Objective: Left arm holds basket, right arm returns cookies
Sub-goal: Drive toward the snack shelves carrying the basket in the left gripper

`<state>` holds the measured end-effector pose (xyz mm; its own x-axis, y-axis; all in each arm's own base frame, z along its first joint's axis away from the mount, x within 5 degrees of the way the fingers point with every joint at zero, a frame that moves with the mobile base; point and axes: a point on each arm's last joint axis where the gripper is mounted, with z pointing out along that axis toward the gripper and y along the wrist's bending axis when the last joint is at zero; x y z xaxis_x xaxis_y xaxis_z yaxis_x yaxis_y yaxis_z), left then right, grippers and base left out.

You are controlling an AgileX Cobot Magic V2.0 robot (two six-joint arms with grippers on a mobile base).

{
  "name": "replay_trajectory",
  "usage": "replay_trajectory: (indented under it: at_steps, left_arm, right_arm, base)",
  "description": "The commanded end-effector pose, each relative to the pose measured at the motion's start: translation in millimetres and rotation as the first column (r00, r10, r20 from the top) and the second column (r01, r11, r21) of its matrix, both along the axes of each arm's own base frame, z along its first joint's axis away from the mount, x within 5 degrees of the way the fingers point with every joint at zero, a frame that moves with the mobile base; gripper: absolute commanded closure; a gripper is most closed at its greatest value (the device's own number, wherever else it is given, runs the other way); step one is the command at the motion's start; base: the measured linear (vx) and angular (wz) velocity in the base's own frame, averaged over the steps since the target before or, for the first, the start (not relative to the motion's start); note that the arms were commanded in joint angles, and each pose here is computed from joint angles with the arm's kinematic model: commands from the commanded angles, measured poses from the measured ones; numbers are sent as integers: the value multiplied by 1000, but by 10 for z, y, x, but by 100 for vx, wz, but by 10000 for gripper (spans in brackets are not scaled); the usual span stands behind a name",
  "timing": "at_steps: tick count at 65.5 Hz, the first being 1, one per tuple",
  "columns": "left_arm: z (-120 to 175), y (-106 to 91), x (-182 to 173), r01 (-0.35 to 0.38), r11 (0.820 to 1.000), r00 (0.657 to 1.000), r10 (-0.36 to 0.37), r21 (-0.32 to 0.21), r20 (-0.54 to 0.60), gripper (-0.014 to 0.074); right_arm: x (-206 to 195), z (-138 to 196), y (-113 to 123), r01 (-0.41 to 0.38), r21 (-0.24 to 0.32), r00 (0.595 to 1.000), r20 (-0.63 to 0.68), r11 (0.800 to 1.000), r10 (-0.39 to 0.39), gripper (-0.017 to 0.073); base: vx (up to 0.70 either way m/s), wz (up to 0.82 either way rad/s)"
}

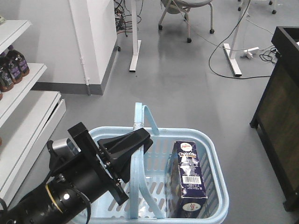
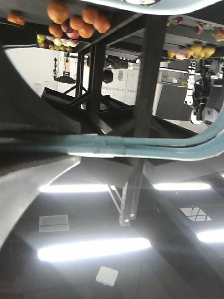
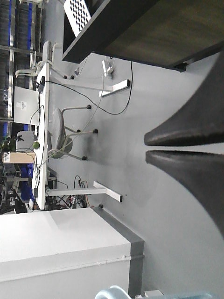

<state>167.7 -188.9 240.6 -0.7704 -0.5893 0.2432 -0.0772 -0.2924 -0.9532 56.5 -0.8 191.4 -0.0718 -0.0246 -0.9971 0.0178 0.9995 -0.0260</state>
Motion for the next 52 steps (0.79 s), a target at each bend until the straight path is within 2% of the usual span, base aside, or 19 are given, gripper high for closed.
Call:
replay_trajectory:
  at_steps: [1,52]
  left_arm:
    - [384,63,-69,33,965,977,24,-260,211,596]
    - [384,63,-68,32,965,977,24,-260,211,596]
  right_arm:
    - [0,19,-6,7,-14,997,71,1000,-6,562]
    - [0,19,-6,7,-14,997,71,1000,-6,562]
  base:
    - [41,5]
    - [39,6]
